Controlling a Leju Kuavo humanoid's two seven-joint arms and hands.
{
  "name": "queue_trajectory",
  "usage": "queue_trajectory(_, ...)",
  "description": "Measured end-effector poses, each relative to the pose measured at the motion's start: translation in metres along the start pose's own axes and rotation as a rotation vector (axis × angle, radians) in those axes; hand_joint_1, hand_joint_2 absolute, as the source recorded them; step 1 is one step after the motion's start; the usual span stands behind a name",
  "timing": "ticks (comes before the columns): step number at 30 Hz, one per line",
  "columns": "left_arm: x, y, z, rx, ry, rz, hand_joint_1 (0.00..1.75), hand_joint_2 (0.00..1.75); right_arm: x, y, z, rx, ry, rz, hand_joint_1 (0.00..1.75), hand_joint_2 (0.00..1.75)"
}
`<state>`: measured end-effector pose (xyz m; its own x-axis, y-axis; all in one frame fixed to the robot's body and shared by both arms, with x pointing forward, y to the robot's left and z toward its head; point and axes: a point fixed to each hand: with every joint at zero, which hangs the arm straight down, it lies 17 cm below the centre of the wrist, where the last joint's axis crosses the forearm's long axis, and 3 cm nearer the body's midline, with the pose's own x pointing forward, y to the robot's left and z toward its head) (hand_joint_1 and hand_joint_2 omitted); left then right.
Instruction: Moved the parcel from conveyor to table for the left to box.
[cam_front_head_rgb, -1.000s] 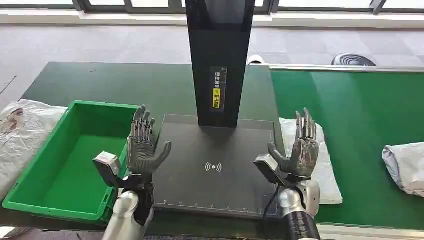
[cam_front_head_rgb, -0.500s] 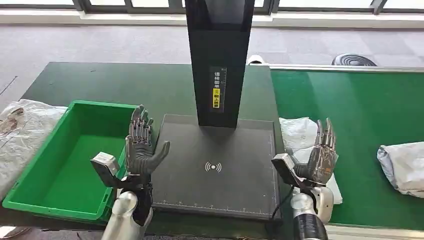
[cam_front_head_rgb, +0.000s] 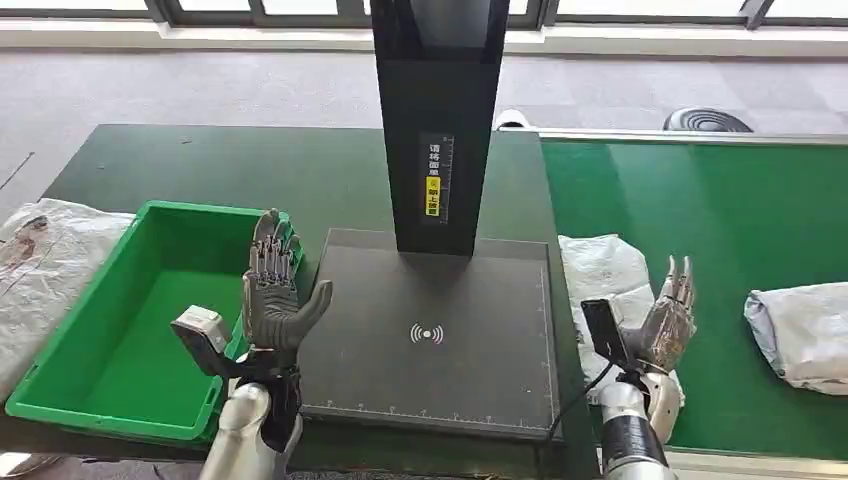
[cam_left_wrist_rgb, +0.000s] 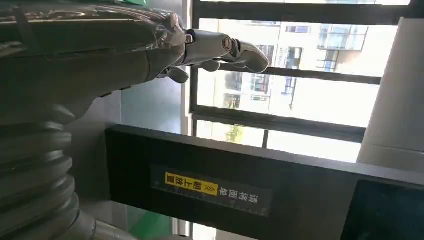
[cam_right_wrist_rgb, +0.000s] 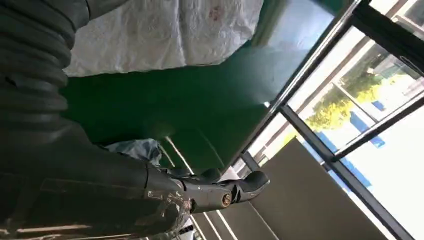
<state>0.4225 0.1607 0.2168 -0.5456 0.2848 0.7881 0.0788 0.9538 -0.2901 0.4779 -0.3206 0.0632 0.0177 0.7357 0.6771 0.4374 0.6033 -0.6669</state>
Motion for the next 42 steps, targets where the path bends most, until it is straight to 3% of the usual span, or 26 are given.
queue_trajectory(30,-0.001,0.005,0.001,0.009,0.003,-0.003,0.00,1.75,-0.030,0.020,0.011,0.068,0.115,-0.018,0.00,1.75)
queue_trajectory(42,-0.003,0.008,0.004,0.017,0.009,-0.010,0.00,1.75,-0.080,0.025,0.025,0.131,0.345,0.073,0.00,1.75)
